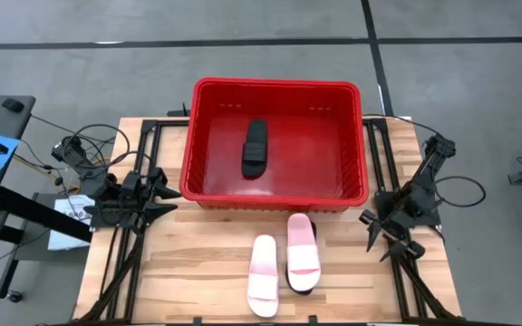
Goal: Pick and place slides into bin
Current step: Put the right pink slide into the red container
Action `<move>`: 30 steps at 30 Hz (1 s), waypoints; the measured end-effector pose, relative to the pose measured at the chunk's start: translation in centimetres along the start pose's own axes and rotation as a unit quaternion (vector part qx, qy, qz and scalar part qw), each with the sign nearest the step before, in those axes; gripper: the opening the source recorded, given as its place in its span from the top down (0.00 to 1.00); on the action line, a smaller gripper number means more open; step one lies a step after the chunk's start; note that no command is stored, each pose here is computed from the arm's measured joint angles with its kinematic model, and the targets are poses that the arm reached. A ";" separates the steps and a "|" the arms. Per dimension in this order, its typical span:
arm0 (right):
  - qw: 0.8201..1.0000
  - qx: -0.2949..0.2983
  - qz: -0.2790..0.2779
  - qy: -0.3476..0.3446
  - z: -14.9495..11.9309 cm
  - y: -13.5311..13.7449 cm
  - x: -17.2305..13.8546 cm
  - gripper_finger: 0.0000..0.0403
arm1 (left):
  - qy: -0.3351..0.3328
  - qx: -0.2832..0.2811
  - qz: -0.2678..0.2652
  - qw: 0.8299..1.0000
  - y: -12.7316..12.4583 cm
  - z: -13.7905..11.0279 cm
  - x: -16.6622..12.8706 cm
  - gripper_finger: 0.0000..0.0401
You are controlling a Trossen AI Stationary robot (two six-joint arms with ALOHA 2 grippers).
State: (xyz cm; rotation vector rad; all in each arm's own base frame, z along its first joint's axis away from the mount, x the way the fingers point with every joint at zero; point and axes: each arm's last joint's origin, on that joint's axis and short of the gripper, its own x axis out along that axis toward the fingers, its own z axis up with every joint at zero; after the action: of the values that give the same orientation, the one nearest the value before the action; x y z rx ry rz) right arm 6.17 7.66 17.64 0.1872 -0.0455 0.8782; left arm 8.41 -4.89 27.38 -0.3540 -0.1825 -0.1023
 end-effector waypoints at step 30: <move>0.951 0.184 -0.028 -0.245 5.0 0.1 -1.1 0.54 | 0.000 -0.027 0.000 1.000 0.0 0.0 0.0 0.60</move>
State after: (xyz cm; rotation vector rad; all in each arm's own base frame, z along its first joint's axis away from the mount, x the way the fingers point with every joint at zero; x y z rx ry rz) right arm 5.57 5.95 22.39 0.7526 -0.3400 0.7602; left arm 8.41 -4.89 27.39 -0.4072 -0.1803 -0.1067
